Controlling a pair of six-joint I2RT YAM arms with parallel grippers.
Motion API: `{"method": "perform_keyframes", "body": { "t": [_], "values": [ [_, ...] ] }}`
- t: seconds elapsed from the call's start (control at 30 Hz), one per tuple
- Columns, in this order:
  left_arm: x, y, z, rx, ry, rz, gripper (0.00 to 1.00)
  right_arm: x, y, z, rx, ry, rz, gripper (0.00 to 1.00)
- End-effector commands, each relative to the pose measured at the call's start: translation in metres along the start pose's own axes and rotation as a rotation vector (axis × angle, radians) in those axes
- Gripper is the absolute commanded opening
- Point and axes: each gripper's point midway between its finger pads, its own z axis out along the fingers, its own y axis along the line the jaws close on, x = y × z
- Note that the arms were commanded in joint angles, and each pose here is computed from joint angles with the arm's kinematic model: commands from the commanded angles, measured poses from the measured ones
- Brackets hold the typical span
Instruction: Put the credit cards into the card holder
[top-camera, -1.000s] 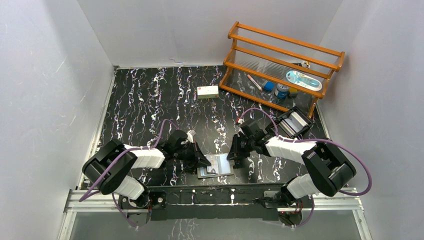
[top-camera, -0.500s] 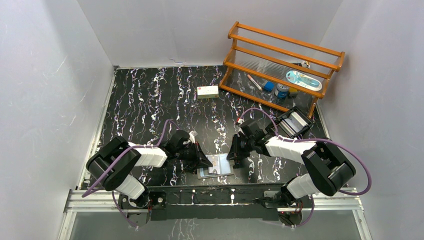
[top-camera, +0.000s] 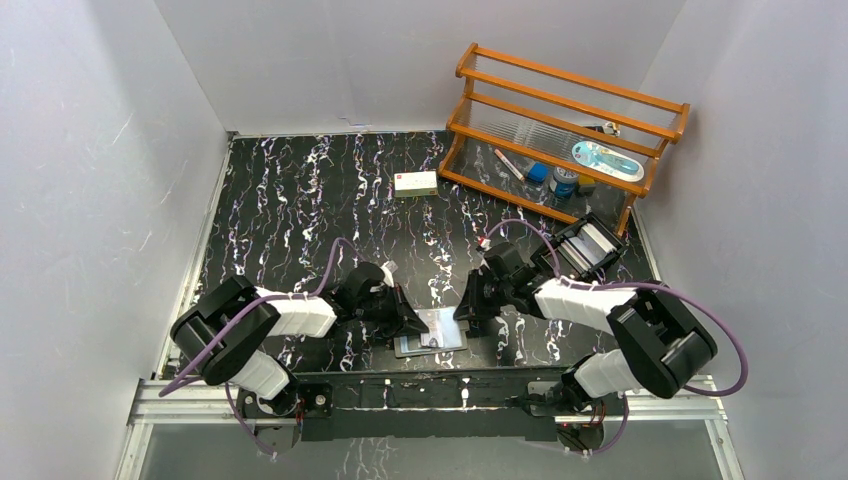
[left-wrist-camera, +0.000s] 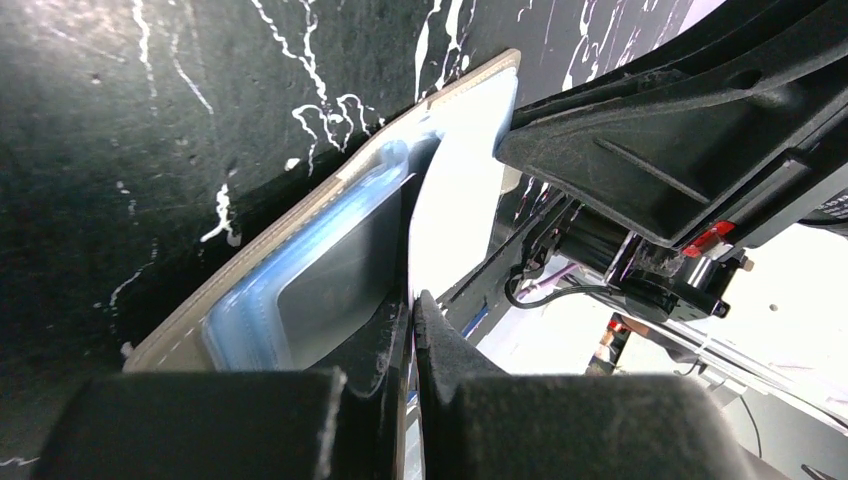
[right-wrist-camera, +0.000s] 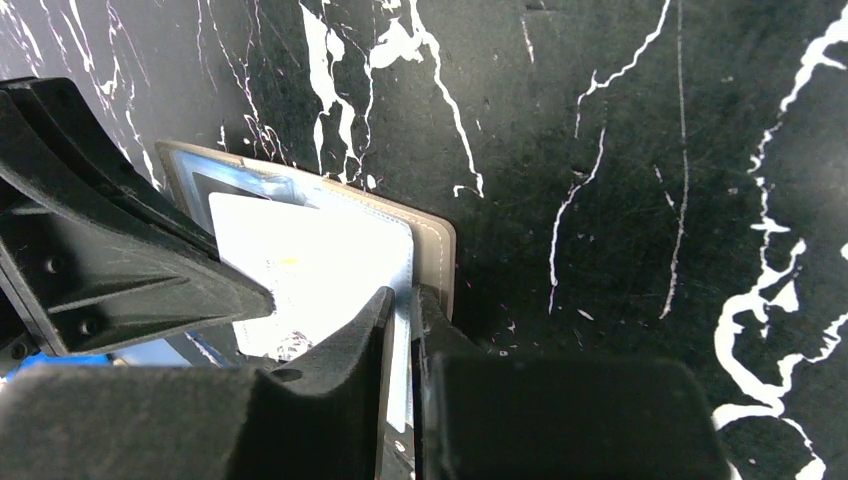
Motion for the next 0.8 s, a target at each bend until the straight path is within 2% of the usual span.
{"method": "perform_keyframes", "body": {
  "t": [0.0, 0.13, 0.3, 0.4, 0.57, 0.77],
  "values": [
    [-0.003, 0.009, 0.008, -0.063, -0.037, 0.020, 0.00, 0.006, -0.016, 0.001, 0.055, -0.037, 0.051, 0.19],
    [0.000, 0.006, 0.012, -0.067, -0.019, 0.041, 0.03, 0.007, -0.014, 0.000, 0.028, -0.063, 0.092, 0.19],
    [-0.004, 0.001, 0.005, -0.123, -0.031, 0.083, 0.25, 0.007, -0.013, -0.002, 0.017, -0.085, 0.129, 0.20],
    [-0.008, -0.002, -0.006, -0.137, -0.073, 0.098, 0.33, 0.007, -0.014, -0.004, 0.030, -0.081, 0.118, 0.20],
    [-0.013, -0.003, -0.013, -0.177, -0.100, 0.115, 0.37, 0.007, -0.013, -0.003, 0.020, -0.079, 0.119, 0.19],
    [-0.010, -0.003, -0.006, -0.195, -0.073, 0.125, 0.37, 0.008, -0.013, -0.001, 0.017, -0.074, 0.119, 0.18]
  ]
}}
